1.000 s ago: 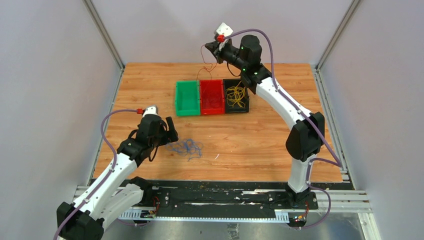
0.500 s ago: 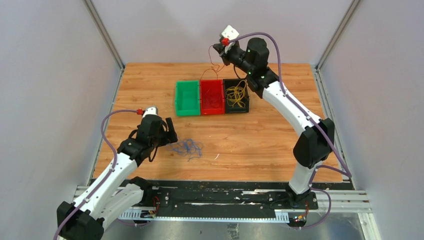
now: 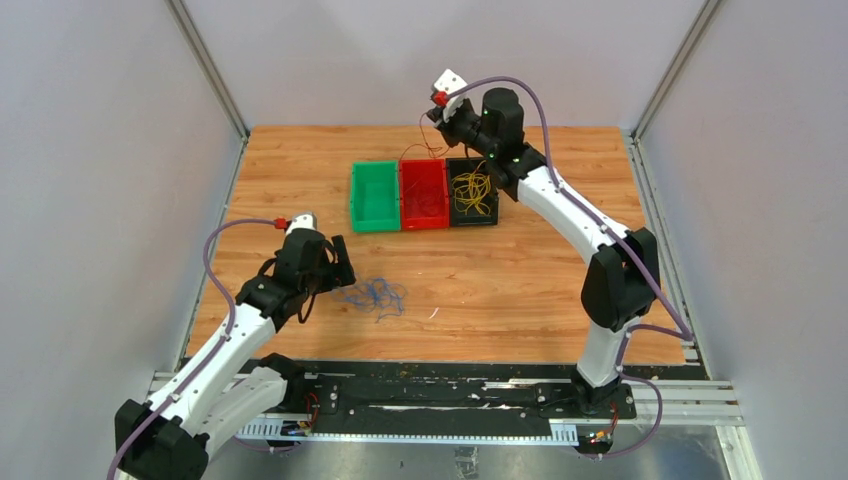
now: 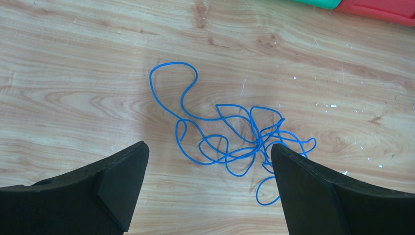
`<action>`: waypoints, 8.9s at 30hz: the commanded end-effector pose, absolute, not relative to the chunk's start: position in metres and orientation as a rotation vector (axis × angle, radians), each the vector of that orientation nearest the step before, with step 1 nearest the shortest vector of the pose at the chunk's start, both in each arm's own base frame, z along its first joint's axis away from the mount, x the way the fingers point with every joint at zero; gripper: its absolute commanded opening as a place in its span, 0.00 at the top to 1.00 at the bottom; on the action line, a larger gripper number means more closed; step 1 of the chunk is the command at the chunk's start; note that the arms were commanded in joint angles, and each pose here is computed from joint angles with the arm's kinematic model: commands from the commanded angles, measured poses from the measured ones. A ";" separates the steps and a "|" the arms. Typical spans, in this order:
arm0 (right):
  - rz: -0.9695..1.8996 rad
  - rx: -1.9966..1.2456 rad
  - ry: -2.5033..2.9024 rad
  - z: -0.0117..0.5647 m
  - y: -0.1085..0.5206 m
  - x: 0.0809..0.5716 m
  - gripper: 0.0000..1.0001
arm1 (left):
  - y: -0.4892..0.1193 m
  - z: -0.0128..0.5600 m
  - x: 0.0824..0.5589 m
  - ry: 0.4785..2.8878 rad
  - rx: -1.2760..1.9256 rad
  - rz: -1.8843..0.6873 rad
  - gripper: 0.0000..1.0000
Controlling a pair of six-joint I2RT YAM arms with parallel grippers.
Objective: Untangle the cables
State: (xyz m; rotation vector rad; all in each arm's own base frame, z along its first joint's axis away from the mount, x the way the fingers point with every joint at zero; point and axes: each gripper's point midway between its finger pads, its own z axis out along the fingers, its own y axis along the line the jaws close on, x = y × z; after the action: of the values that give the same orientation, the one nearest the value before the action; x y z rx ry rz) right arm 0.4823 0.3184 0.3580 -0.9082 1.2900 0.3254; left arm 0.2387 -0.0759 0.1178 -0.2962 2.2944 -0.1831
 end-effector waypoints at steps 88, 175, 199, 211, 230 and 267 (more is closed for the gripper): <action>0.154 -0.980 1.771 0.133 0.353 0.510 0.79 | -0.070 0.117 0.243 2.303 -0.302 -0.120 0.00; 0.801 -1.380 1.855 0.106 0.348 0.219 1.00 | -0.133 0.098 0.244 2.386 -0.222 -0.499 0.00; 0.851 -1.330 1.971 0.091 0.335 0.228 1.00 | -0.138 0.020 0.237 2.608 -0.172 -0.434 0.42; 0.777 -1.282 2.028 0.086 0.319 0.236 1.00 | -0.125 0.026 0.266 2.581 -0.237 -0.267 1.00; 0.096 -0.578 2.493 0.055 0.143 0.269 1.00 | 0.019 0.231 0.264 1.926 -0.630 0.308 1.00; 0.034 -0.226 2.527 0.064 0.078 0.274 0.95 | -0.092 0.415 0.329 1.634 -0.118 -0.328 1.00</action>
State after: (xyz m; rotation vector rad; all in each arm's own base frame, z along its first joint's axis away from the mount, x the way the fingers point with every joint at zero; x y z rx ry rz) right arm 0.2767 0.0778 0.0655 -0.2076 2.5303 0.0080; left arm 0.3037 -0.0601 0.3950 -0.2533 1.6883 -0.2215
